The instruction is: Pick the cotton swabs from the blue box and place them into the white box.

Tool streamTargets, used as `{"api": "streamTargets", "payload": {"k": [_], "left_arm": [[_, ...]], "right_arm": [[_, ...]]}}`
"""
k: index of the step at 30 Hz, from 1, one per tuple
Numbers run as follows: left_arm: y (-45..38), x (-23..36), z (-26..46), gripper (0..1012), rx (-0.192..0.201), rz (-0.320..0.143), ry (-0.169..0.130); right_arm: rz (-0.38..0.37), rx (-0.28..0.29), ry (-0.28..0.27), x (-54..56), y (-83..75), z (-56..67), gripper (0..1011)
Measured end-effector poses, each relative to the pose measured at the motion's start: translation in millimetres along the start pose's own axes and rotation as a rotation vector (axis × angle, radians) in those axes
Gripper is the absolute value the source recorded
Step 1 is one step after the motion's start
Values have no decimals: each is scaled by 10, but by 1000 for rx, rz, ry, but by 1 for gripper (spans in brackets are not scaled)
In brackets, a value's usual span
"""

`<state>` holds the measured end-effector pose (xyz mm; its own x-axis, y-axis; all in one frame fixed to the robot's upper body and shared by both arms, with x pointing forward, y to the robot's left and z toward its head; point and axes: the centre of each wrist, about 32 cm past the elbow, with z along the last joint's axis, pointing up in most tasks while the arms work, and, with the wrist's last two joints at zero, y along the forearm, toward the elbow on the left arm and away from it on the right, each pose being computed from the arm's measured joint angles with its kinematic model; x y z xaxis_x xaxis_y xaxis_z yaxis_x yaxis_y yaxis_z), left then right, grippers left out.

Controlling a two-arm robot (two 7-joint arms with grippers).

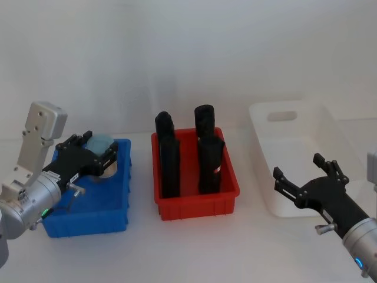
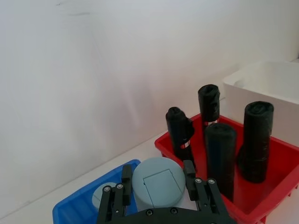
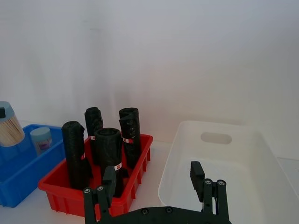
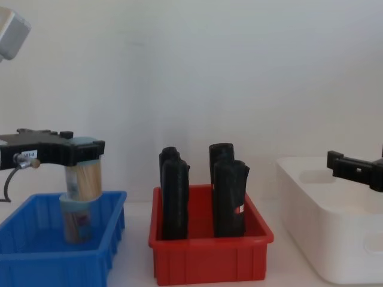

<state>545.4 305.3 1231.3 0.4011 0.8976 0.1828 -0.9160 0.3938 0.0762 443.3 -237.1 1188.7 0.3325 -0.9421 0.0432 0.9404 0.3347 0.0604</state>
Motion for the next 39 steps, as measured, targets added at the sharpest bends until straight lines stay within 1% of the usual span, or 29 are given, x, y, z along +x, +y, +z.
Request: {"api": "streamTargets", "payload": {"k": [1,4,5,7,8,9,10,12,13,14,17,18,24,25,30,31,36,39], "left_arm": [[9,-4,38,660,-7,-19,-5],[22,-11,101,660,-19,-49,-11],[30,-14,140,660,-24,-69,-14],[37,-17,179,660,-30,-89,-17],[42,-20,216,660,-34,-114,-17],[44,-20,234,660,-36,-124,-18],[45,-21,252,660,-38,-134,-18],[47,-23,308,660,-45,-170,-17],[46,-21,322,660,-46,-177,-18],[44,-23,359,660,-50,-203,-16],[37,-23,410,660,-55,-238,-13],[30,-24,436,660,-55,-262,-9],[-14,-44,521,660,-61,-341,4],[-28,-52,541,660,-61,-363,8],[-73,-77,598,660,-64,-419,19],[-73,-77,598,660,-64,-419,19],[-103,-92,637,660,-65,-458,27],[-111,-97,646,660,-65,-468,29]], "right_arm": [[0,0,0,0,0,0,1002],[0,0,0,0,0,0,1002],[0,0,0,0,0,0,1002],[0,0,0,0,0,0,1002],[0,0,0,0,0,0,1002],[0,0,0,0,0,0,1002],[0,0,0,0,0,0,1002],[0,0,0,0,0,0,1002],[0,0,0,0,0,0,1002],[0,0,0,0,0,0,1002],[0,0,0,0,0,0,1002],[0,0,0,0,0,0,1002],[0,0,0,0,0,0,1002],[0,0,0,0,0,0,1002],[0,0,0,0,0,0,1002],[0,0,0,0,0,0,1002],[0,0,0,0,0,0,1002],[0,0,0,0,0,0,1002]]}}
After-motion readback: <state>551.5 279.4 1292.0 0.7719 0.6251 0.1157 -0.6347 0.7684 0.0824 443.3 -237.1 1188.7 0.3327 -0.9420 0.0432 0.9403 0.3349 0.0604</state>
